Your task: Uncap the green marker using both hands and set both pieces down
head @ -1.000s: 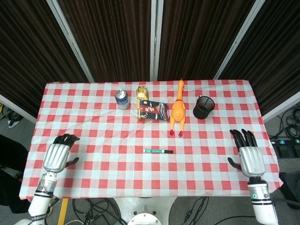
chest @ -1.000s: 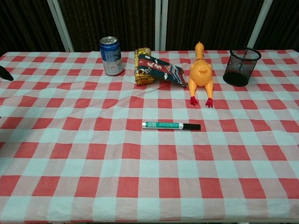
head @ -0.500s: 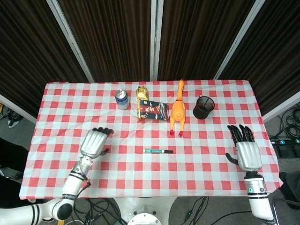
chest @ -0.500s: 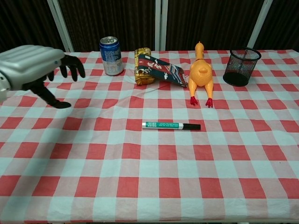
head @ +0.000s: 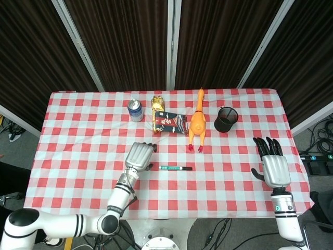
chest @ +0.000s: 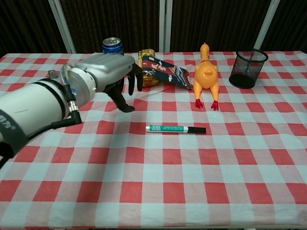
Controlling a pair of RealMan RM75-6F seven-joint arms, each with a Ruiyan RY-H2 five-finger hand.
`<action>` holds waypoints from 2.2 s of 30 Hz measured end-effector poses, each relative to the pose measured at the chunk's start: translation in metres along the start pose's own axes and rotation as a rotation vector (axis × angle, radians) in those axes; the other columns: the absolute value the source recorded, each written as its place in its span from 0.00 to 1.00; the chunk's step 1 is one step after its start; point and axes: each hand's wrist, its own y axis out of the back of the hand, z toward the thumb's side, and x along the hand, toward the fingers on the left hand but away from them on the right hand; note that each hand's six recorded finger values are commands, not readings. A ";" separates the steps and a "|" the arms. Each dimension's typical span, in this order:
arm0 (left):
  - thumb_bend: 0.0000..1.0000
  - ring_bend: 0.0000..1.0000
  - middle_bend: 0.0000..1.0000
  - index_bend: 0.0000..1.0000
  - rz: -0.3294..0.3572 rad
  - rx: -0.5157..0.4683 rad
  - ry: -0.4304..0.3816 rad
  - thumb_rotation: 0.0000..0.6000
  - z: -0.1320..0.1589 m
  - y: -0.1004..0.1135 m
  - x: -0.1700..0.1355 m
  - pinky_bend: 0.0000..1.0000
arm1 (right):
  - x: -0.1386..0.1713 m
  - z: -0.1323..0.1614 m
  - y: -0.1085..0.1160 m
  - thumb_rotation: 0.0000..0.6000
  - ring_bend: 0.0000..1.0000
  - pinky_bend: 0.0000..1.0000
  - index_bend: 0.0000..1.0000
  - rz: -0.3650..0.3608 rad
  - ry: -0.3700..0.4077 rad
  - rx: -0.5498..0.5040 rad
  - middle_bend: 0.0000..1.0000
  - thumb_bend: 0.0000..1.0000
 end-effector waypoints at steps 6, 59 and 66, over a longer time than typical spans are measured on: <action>0.23 0.49 0.45 0.42 -0.041 0.028 -0.036 1.00 0.027 -0.016 -0.001 0.58 | 0.000 0.001 -0.001 1.00 0.00 0.00 0.08 0.005 0.000 0.001 0.10 0.07; 0.29 0.54 0.54 0.50 -0.123 0.203 -0.033 1.00 0.054 -0.059 0.029 0.60 | -0.002 -0.024 -0.013 1.00 0.00 0.00 0.08 0.032 -0.043 -0.028 0.10 0.07; 0.32 0.55 0.55 0.52 -0.127 0.203 -0.032 1.00 0.053 -0.061 0.029 0.61 | -0.001 -0.025 -0.016 1.00 0.00 0.00 0.08 0.038 -0.048 -0.029 0.10 0.07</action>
